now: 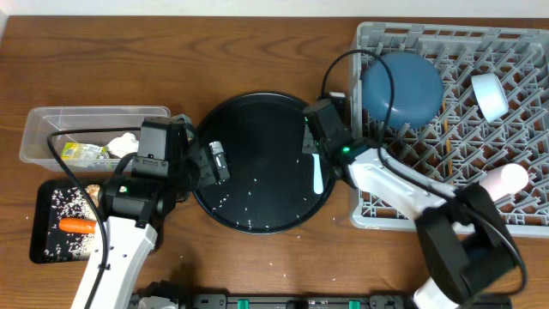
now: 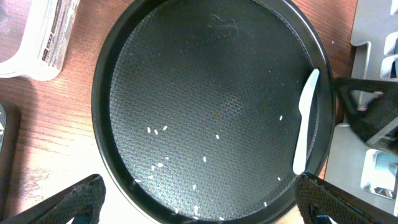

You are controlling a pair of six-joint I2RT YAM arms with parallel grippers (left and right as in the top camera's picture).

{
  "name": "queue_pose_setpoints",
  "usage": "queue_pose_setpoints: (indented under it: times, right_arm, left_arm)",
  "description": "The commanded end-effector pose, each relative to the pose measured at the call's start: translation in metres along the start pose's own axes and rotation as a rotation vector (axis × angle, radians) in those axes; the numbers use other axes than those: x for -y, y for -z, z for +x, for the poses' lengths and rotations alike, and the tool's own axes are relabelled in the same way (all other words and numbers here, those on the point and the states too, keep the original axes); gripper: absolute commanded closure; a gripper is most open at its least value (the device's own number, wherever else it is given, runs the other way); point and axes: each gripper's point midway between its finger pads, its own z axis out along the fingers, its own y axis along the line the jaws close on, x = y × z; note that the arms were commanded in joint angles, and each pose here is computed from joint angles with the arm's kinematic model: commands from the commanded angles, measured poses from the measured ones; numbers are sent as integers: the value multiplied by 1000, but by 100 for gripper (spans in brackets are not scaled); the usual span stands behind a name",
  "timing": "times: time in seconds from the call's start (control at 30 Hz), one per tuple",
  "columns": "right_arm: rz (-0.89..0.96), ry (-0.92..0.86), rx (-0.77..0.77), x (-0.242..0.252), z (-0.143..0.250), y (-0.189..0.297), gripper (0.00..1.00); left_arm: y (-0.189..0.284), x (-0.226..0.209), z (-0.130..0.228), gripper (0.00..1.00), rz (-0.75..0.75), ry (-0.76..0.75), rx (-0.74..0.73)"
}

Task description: Sort waste into correct bins and load items into the dishwasher rack

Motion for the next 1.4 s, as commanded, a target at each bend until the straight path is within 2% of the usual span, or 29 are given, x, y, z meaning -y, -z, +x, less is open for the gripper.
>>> queue_pose_setpoints:
  times: [0.0,0.43,0.57,0.63,1.1,1.27,1.33,1.37]
  right_arm:
    - [31,-40,-28,7,14,-18,82]
    - [72,-22,-87,17,47,-57,81]
    - [80,-16,-108,20,55,-63,86]
    - [75,-16,-115,19,57,-63,99]
    - [37,-23,-111,11,52,-61,99]
    - [19,-30,-86,6,43,-56,80]
    - [11,-33,-76,4,40,-56,68]
    - [10,-33,-75,4,40,-56,67]
  left_arm:
    - [2,-2,-4,2,-11,-2,12]
    - [2,-2,-4,2,-11,-2,12]
    - [2,-2,-4,2,-11,-2,12]
    - [2,-2,-4,2,-11,-2,12]
    - [2,-2,-4,2,-11,-2,12]
    - [2,-2,-4,2,-11,-2,12]
    - [2,-2,-4,2,-11,-2,12]
    - [2,-2,-4,2,-11,-2,12]
